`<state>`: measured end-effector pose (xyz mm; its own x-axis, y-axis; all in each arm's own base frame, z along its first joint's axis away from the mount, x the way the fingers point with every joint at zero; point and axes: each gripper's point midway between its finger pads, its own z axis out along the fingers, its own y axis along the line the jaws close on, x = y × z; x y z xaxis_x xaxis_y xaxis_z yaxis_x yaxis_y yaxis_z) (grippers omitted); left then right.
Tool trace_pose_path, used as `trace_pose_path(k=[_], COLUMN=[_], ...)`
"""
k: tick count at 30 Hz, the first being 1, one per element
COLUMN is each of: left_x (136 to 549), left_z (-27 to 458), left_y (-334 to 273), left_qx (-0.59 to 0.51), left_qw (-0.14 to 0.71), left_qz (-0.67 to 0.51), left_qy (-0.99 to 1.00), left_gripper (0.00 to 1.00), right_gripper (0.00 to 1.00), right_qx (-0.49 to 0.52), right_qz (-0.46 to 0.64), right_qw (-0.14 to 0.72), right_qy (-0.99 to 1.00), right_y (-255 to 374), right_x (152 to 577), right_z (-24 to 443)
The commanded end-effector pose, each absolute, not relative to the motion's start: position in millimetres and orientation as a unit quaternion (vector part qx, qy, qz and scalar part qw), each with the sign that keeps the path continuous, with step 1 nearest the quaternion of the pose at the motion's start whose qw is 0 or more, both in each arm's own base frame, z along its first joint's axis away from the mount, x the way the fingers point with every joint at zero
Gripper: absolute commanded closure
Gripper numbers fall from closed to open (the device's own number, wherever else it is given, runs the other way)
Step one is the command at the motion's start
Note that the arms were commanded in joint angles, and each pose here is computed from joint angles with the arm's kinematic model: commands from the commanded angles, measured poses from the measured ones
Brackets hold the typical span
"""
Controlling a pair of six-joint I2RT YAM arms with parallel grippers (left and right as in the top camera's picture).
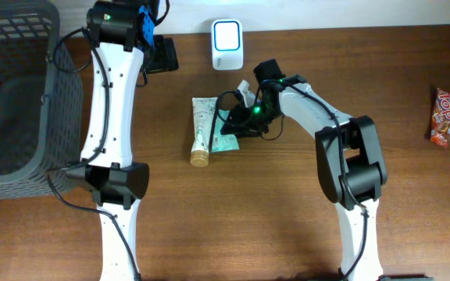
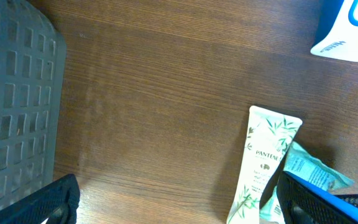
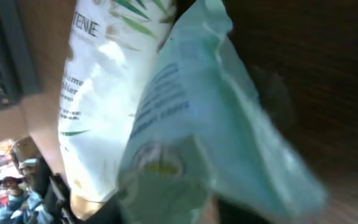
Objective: Scan the item barcode
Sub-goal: 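Grasp the mint-green wet-wipe pack with the right gripper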
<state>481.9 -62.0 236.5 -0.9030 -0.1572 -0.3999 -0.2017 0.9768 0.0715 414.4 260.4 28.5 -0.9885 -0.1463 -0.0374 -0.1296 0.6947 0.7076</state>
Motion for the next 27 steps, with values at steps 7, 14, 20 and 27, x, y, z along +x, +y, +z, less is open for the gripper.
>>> trace_pose_path(k=[7, 14, 20, 27], left_x=[481, 481, 481, 481], left_z=[240, 240, 240, 240], left_y=[-61, -62, -62, -62], left_qx=[-0.084, -0.084, -0.084, -0.084], left_qw=[0.203, 0.203, 0.203, 0.203], left_qz=[0.061, 0.061, 0.061, 0.061], left_qy=[0.974, 0.974, 0.974, 0.974], left_gripper=[0.01, 0.01, 0.01, 0.01], right_gripper=[0.96, 0.96, 0.28, 0.20], right_qx=[0.039, -0.063, -0.028, -0.015], right_qz=[-0.135, 0.187, -0.068, -0.369], right_qw=[-0.047, -0.037, 0.006, 0.009], right_qy=[-0.989, -0.980, -0.997, -0.929], right_y=[177, 77, 143, 143], right_x=[457, 430, 434, 452], right_z=[63, 68, 48, 92])
